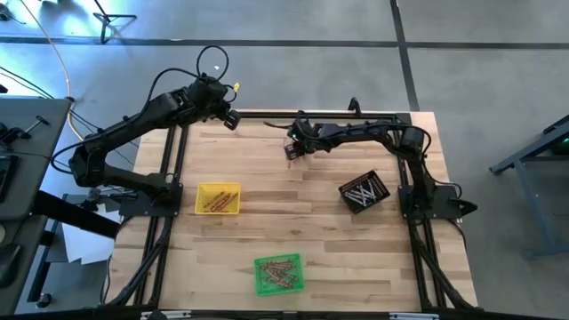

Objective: Sort crayons
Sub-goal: Put the right orange crayon into the yellow bin

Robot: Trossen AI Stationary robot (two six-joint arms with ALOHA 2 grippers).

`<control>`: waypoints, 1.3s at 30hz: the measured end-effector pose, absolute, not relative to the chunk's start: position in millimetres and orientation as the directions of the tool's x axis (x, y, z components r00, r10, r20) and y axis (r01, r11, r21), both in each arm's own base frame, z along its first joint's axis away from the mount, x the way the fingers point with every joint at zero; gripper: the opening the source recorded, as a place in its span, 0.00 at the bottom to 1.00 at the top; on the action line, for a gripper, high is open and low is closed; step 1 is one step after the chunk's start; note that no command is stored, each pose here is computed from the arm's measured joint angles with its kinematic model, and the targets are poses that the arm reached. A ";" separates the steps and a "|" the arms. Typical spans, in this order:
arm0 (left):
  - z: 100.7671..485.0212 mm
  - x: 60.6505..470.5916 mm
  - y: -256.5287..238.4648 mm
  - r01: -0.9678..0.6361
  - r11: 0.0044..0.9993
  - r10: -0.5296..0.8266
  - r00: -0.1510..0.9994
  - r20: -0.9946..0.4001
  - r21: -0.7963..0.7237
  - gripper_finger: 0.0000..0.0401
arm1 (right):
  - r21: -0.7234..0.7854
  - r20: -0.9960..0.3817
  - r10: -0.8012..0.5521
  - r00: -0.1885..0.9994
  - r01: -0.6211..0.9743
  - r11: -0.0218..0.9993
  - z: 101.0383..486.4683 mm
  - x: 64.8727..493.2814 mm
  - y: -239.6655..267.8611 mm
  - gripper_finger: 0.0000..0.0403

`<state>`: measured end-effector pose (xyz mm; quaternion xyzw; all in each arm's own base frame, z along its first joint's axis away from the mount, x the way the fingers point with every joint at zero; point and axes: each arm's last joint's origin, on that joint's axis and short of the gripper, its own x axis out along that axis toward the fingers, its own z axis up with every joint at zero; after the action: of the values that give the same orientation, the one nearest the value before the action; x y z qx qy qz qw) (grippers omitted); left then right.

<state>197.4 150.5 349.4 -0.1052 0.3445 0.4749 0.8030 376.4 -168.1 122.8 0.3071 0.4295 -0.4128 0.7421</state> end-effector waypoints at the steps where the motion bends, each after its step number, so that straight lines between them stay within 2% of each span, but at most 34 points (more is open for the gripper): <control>1: 349.4 197.4 150.5 -0.835 0.527 0.690 0.312 -0.653 0.158 0.21 | 0.093 -0.892 -0.352 0.283 0.877 0.471 122.4 376.2 -167.4 0.30; 8: 349.4 197.4 150.5 -0.835 0.527 0.690 0.312 -0.653 0.158 0.21 | 0.078 -0.904 -0.333 0.269 0.868 0.490 120.9 373.1 -169.4 0.04; 12: 349.4 197.5 150.4 -0.834 0.530 0.687 0.316 -0.654 0.155 0.21 | 0.195 -0.920 -0.205 0.333 0.845 0.498 126.0 372.3 -178.9 0.04; 15: 349.3 197.8 150.1 -0.828 0.542 0.676 0.329 -0.660 0.143 0.21 | 0.264 -0.917 -0.115 0.382 0.797 0.544 140.8 373.6 -184.0 0.01; 17: 349.1 197.9 149.5 -0.822 0.553 0.665 0.340 -0.665 0.133 0.21 | 0.311 -0.893 -0.093 0.441 0.751 0.583 162.7 376.3 -186.2 0.01; 20: 348.3 198.2 148.7 -0.810 0.575 0.641 0.361 -0.678 0.113 0.21 | 0.377 -0.796 -0.143 0.589 0.665 0.645 217.8 376.9 -195.5 0.01; 24: 342.9 200.4 147.3 -0.800 0.596 0.606 0.395 -0.690 0.066 0.21 | 0.340 -0.690 -0.221 0.689 0.579 0.741 276.7 369.7 -200.3 0.01; 27: 332.8 209.5 146.4 -0.752 0.659 0.552 0.499 -0.668 -0.017 0.21 | 0.315 -0.522 -0.253 0.815 0.460 0.830 331.0 362.7 -195.4 0.01; 30: 324.9 227.6 144.6 -0.599 0.786 0.446 0.719 -0.533 -0.152 0.21 | 0.315 -0.382 -0.229 0.895 0.360 0.878 363.7 353.3 -192.8 0.01; 33: 323.0 243.8 139.1 -0.409 0.886 0.337 0.893 -0.299 -0.221 0.21 | 0.313 -0.291 -0.199 0.936 0.290 0.904 381.5 346.8 -189.4 0.01; 36: 326.3 250.2 134.5 -0.344 0.912 0.331 0.939 -0.093 -0.224 0.21 | 0.284 -0.207 -0.199 0.958 0.254 0.924 400.4 338.6 -184.6 0.01; 39: 329.2 251.3 135.0 -0.366 0.897 0.380 0.925 0.008 -0.249 0.21 | 0.301 -0.170 -0.169 0.971 0.214 0.929 403.0 340.1 -185.0 0.01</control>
<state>251.3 135.0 329.2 -0.1224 -0.0283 0.1915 0.9734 340.1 -185.0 403.0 0.1605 0.0705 -0.0979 0.9796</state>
